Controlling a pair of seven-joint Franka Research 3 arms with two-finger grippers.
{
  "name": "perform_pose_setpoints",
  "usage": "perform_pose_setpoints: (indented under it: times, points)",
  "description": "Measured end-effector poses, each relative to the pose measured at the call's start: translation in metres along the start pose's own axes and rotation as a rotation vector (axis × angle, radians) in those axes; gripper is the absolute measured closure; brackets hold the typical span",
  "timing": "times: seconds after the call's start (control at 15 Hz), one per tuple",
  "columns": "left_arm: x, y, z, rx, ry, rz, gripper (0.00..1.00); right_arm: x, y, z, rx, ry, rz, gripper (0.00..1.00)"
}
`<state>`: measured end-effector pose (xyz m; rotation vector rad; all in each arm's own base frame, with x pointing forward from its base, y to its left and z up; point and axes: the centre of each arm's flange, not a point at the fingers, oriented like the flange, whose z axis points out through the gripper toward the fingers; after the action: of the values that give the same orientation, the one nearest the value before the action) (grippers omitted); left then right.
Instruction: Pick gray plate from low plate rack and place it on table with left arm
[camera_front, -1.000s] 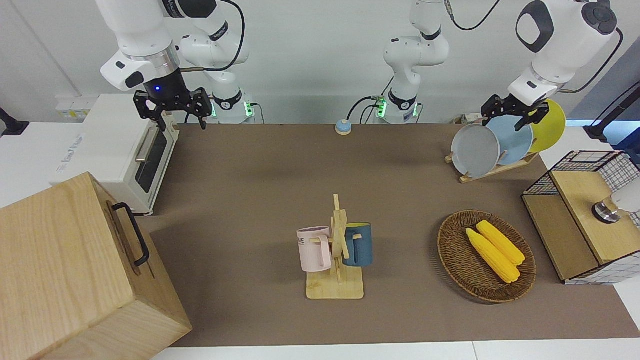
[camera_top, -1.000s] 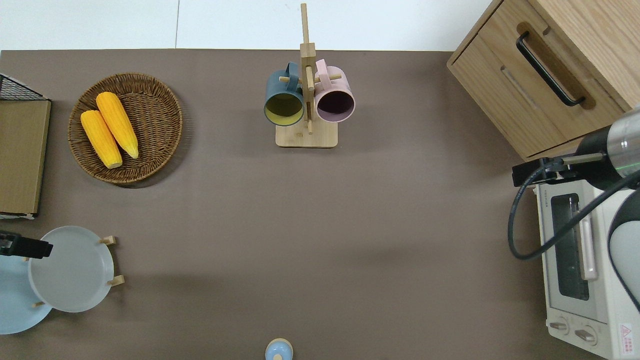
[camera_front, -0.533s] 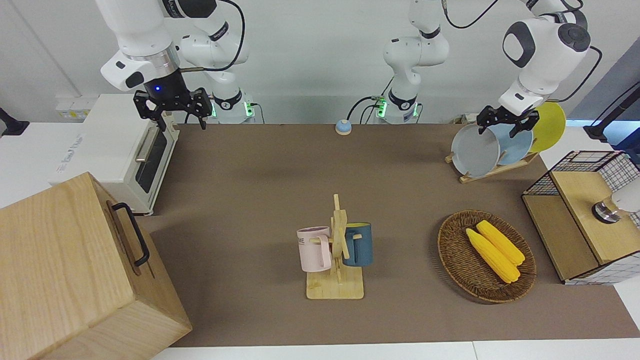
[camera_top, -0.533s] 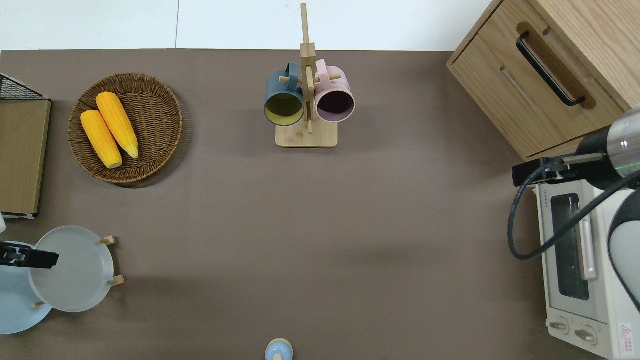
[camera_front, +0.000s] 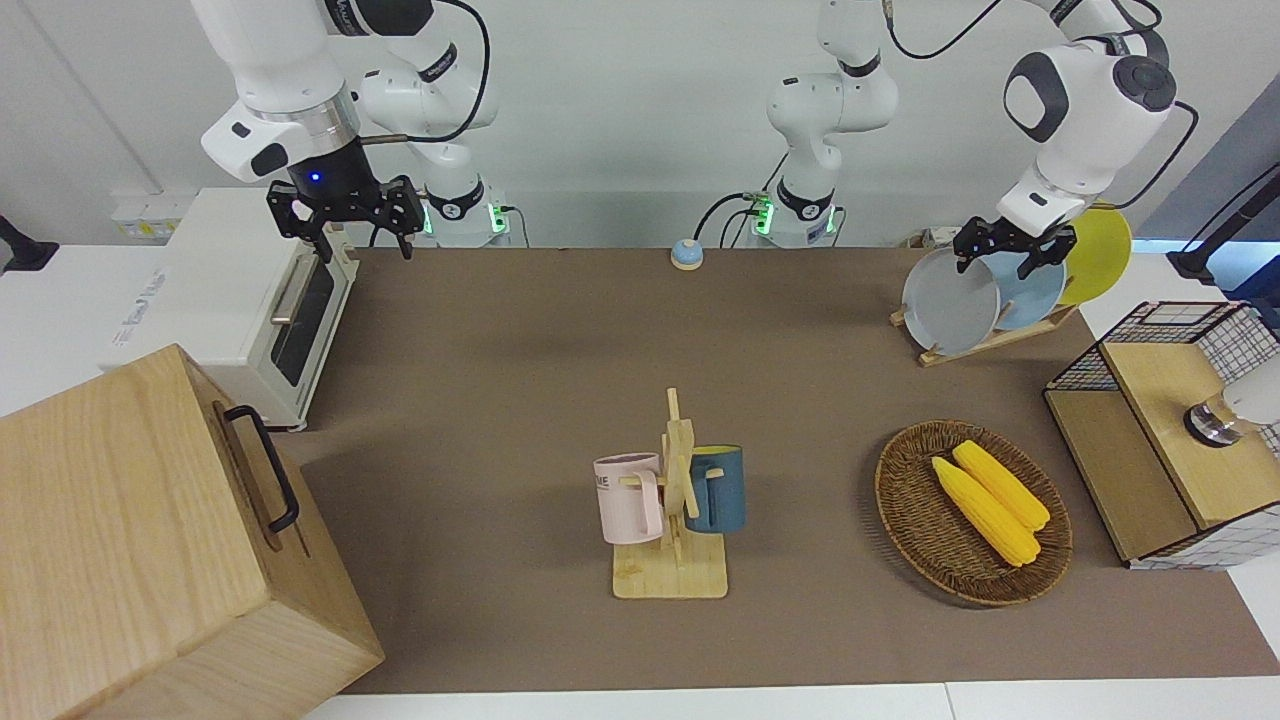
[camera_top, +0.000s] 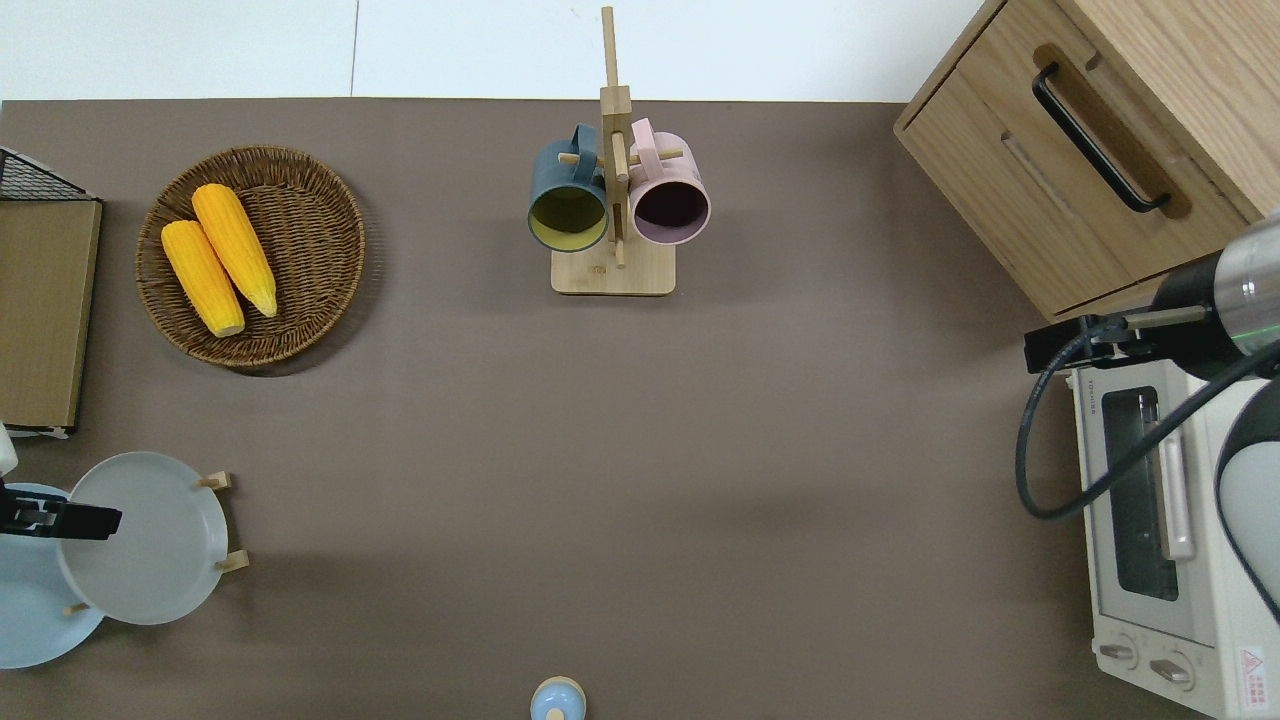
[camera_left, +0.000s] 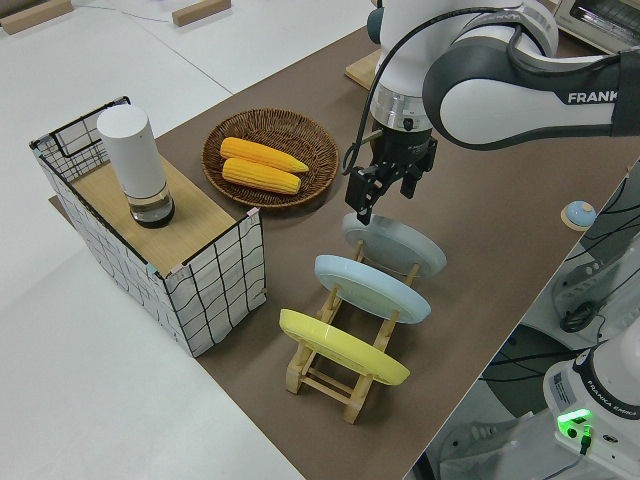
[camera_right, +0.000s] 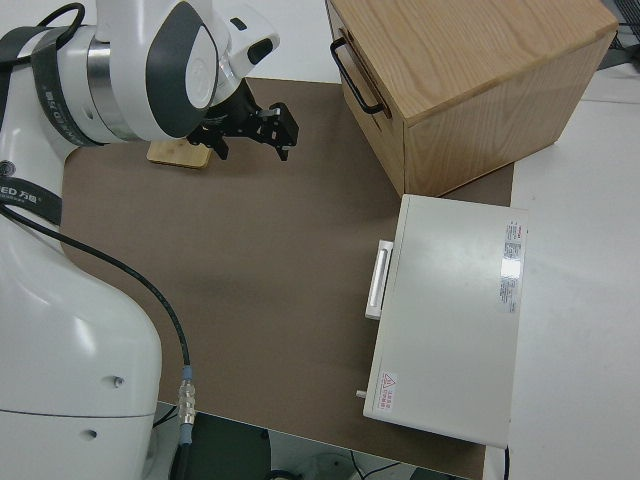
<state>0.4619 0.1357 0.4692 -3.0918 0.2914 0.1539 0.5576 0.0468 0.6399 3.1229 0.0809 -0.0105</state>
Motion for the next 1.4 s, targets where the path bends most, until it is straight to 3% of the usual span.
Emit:
perform_pose_setpoints:
  times: [1.0, 1.07, 1.13, 1.27, 1.4]
  points:
    - [-0.004, 0.001, 0.041, 0.004, 0.022, -0.002, 0.02, 0.000, 0.000, 0.000, 0.000, 0.000, 0.000, 0.01]
    - [-0.004, 0.001, 0.041, 0.004, 0.021, -0.002, 0.07, 0.000, 0.000, 0.000, 0.000, 0.000, 0.000, 0.01]
    - [-0.005, 0.002, 0.042, 0.003, 0.021, -0.002, 0.18, 0.000, 0.000, 0.000, 0.000, 0.000, 0.000, 0.01]
    - [-0.005, 0.001, 0.042, 0.003, 0.021, -0.002, 0.24, 0.000, 0.000, 0.000, 0.000, 0.000, 0.000, 0.01]
    - [-0.005, 0.001, 0.042, 0.003, 0.021, -0.003, 0.47, 0.000, 0.000, 0.000, 0.000, 0.000, 0.000, 0.01]
